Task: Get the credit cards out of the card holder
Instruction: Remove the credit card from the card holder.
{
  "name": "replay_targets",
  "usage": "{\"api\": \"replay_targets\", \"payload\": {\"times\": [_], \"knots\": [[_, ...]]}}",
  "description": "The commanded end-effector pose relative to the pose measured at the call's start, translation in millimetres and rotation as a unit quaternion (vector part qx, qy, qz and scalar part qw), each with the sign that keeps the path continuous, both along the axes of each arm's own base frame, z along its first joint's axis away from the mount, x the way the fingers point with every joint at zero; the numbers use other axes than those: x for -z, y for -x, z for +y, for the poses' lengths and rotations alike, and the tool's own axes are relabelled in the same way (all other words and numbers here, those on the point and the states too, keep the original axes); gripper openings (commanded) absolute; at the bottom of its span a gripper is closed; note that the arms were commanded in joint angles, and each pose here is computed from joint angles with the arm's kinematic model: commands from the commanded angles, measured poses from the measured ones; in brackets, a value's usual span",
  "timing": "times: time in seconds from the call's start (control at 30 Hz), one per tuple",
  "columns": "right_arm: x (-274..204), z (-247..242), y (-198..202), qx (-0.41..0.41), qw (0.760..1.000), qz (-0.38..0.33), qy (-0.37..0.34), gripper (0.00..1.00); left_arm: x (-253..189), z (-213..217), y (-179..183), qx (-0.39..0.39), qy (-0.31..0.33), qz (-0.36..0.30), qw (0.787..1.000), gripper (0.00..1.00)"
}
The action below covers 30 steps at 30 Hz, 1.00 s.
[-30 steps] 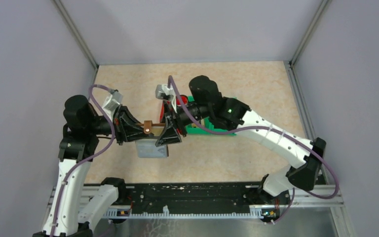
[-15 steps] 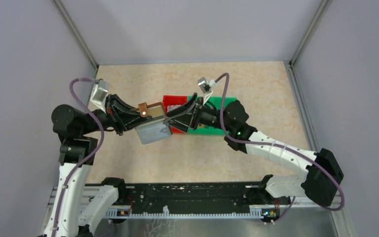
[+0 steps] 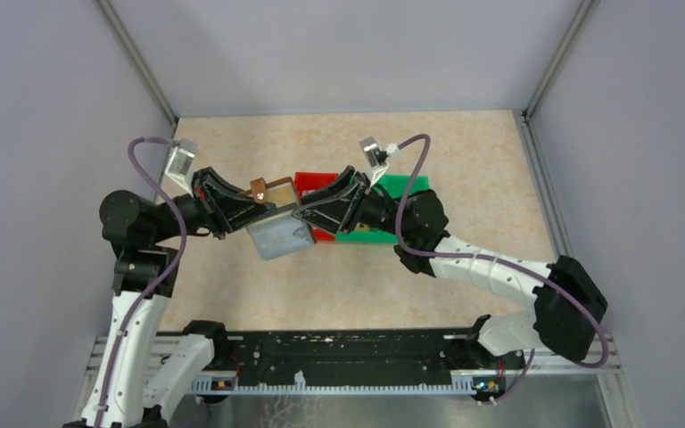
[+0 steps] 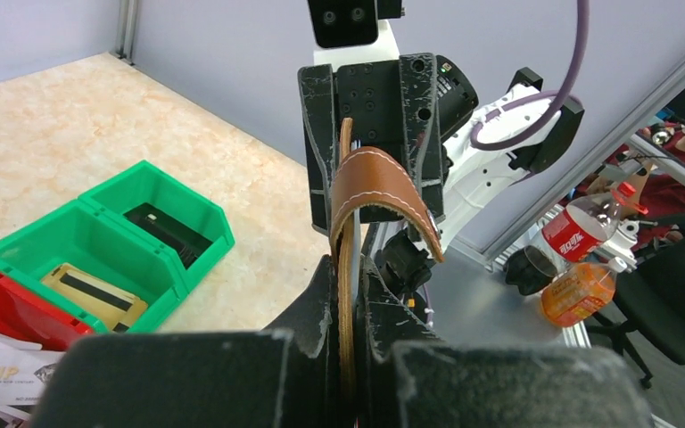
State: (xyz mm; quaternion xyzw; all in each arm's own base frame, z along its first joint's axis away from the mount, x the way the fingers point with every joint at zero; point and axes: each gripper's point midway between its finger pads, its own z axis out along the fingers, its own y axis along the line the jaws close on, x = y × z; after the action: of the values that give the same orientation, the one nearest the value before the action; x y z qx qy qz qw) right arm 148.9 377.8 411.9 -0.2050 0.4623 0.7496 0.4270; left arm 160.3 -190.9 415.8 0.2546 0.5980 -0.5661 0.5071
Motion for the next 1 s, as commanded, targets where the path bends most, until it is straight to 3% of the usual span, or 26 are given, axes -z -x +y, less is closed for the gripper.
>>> {"api": "replay_targets", "payload": {"times": [0.0,0.27,0.4,0.5,0.57,0.73,0.9,0.97], "knots": [[-36.7,-4.1,7.2,-0.013,0.998,-0.022,-0.054,0.34,-13.0,1.0,1.5,-0.012,0.024,-0.005,1.0,0.0],[-30.0,0.8,0.5,-0.012,0.999,0.005,-0.046,0.0,-12.4,1.1,1.4,-0.014,0.039,0.022,0.999,0.0],[-26.9,6.8,3.3,-0.038,0.999,0.013,-0.017,0.0,-7.5,1.0,-1.0,-0.015,0.039,0.036,0.999,0.01],[-7.5,20.1,2.4,-0.058,0.995,0.02,0.077,0.0,-1.9,2.5,-11.3,-0.036,0.02,0.037,0.998,0.27],[5.1,23.9,4.3,-0.064,0.989,0.008,0.134,0.0,3.3,3.5,-17.3,-0.045,0.003,0.035,0.998,0.37],[17.5,20.5,11.6,-0.08,0.975,-0.025,0.207,0.0,15.0,1.5,-13.0,-0.023,-0.024,0.025,0.999,0.4],[15.9,16.1,15.3,-0.097,0.968,-0.045,0.229,0.0,17.5,-1.3,-2.1,0.01,-0.028,0.023,0.999,0.4],[12.3,15.0,12.6,-0.1,0.968,-0.043,0.227,0.0,13.3,-3.5,9.9,0.044,-0.025,0.013,0.999,0.44]]}}
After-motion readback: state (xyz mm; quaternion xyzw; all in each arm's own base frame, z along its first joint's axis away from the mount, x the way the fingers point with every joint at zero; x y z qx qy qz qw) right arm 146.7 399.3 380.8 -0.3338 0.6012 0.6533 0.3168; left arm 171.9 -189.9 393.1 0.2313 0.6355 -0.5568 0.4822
